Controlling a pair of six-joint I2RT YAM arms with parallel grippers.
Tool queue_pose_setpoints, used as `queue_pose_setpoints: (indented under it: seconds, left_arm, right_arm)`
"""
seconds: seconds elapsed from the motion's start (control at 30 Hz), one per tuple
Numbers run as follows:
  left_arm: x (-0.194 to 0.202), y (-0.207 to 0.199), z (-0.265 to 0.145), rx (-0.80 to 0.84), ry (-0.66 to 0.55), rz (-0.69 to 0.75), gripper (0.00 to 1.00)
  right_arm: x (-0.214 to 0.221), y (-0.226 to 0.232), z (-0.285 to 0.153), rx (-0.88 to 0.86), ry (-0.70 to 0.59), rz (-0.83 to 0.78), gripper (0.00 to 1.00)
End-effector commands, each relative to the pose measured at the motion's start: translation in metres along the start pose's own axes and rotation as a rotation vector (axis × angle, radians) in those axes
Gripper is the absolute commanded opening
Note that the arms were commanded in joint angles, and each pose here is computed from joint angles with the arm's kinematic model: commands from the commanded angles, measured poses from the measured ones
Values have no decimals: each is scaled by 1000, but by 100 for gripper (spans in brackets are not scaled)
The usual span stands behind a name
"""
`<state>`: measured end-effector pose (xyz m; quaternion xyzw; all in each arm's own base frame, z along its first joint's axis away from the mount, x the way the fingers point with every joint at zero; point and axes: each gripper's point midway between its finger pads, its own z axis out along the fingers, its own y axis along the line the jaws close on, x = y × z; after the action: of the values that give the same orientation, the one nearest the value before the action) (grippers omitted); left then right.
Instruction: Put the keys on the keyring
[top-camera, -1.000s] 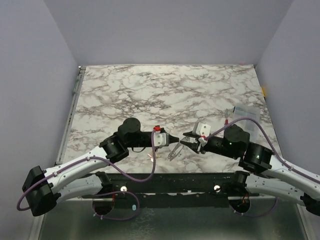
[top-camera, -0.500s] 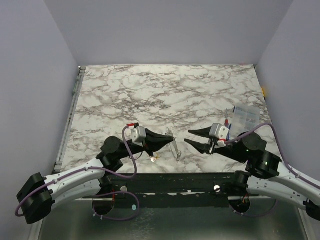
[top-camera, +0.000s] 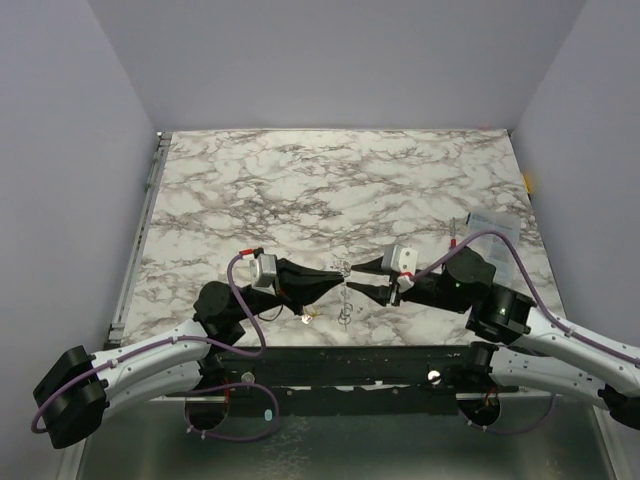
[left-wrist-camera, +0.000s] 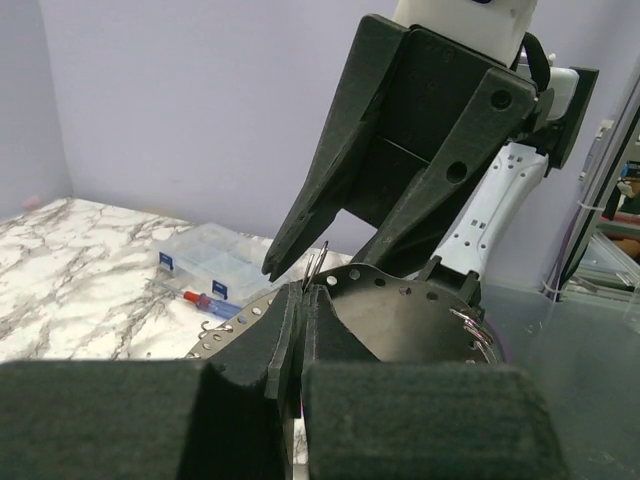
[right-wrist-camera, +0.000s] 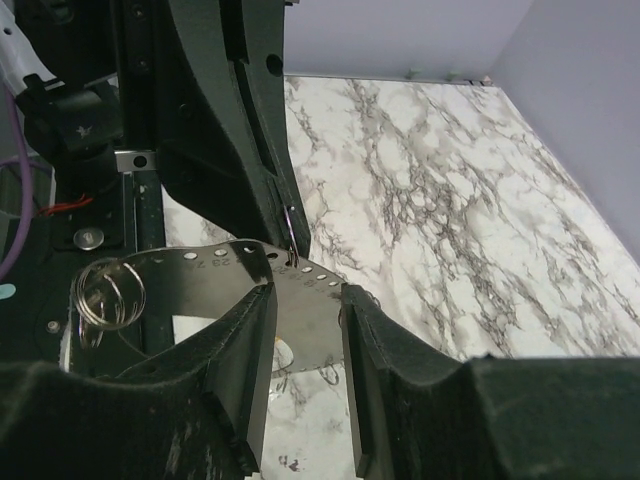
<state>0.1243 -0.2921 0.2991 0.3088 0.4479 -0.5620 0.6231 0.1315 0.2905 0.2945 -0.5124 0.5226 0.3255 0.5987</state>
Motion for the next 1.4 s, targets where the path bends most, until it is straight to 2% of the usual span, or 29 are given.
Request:
queue_pose_setpoints:
  seconds: [0.0, 0.17, 0.37, 0.67, 0.87, 1.07, 1.3, 1.37]
  left_arm:
    - [-13, -9, 0, 45, -49, 29, 0]
    - [-6, -11, -2, 60, -24, 37, 0]
    - [-1, -14, -1, 84, 1, 35, 0]
    - [3, -15, 0, 100, 24, 52, 0]
    - [4, -15, 1, 108, 41, 69, 0]
    - [4, -16, -1, 110, 38, 78, 0]
    - [4, -14, -3, 104, 48, 119, 0]
    - [6, -13, -3, 102, 67, 134, 4]
  right_arm:
    - [-18, 4, -1, -40, -35, -21, 40]
    - [-22, 14, 0, -102, -34, -12, 39]
    - [-23, 18, 4, -143, -11, -3, 34]
    - [-15, 21, 5, -157, 28, 4, 21]
    - [-11, 21, 6, -156, 39, 4, 7]
    - [-4, 19, 9, -148, 68, 0, 1]
    - [6, 15, 6, -137, 98, -58, 1]
    - [11, 13, 5, -134, 118, -90, 1]
